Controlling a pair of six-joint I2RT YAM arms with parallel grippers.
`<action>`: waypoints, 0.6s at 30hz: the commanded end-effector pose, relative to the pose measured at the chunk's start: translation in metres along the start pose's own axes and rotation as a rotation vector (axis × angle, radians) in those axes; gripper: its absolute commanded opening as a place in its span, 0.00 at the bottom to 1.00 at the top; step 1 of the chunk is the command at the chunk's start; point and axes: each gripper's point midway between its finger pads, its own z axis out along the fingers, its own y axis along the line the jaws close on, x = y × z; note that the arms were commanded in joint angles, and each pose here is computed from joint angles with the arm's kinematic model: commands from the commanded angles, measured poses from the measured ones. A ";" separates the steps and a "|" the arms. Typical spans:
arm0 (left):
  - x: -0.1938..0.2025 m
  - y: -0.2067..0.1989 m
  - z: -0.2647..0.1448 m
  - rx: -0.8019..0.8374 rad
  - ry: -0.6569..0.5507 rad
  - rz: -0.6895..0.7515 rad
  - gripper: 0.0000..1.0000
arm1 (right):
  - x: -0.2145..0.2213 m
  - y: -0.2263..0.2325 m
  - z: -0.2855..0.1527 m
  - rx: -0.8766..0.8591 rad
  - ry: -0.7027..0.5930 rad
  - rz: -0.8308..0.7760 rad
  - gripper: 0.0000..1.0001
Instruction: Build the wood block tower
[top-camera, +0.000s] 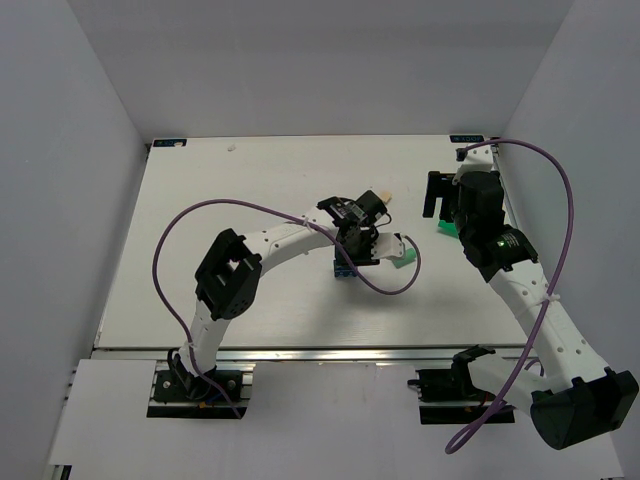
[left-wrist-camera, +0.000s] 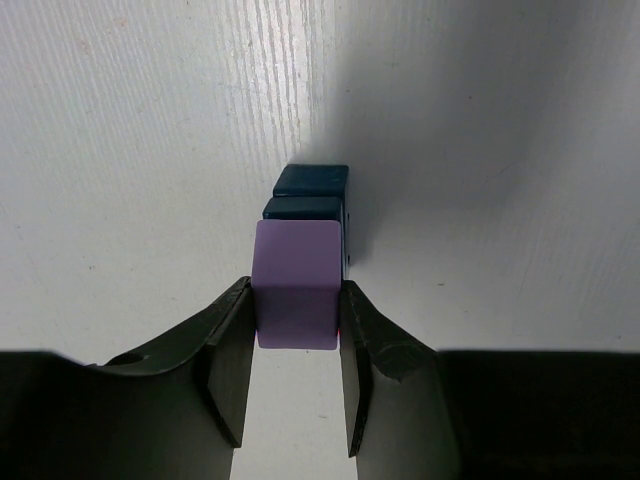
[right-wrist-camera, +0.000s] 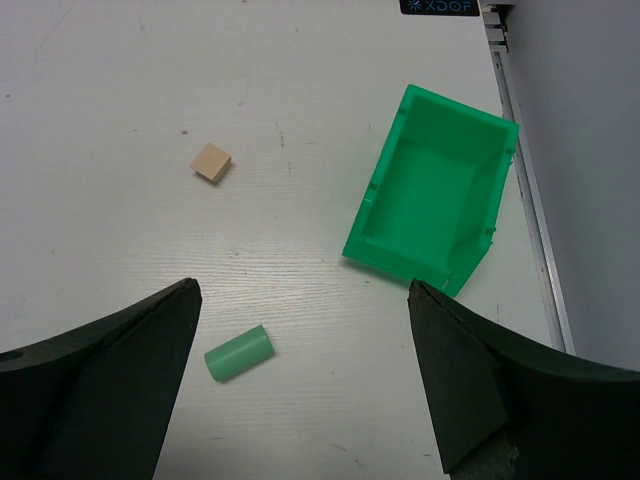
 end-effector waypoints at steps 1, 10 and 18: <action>-0.004 0.000 -0.006 -0.015 -0.016 0.003 0.05 | -0.011 -0.001 -0.001 0.006 -0.035 0.010 0.89; -0.003 0.001 -0.007 -0.024 -0.012 0.001 0.06 | -0.010 -0.001 -0.001 0.006 -0.033 0.010 0.89; -0.006 0.000 -0.007 -0.017 -0.018 0.005 0.08 | -0.010 -0.001 -0.001 0.004 -0.035 0.010 0.89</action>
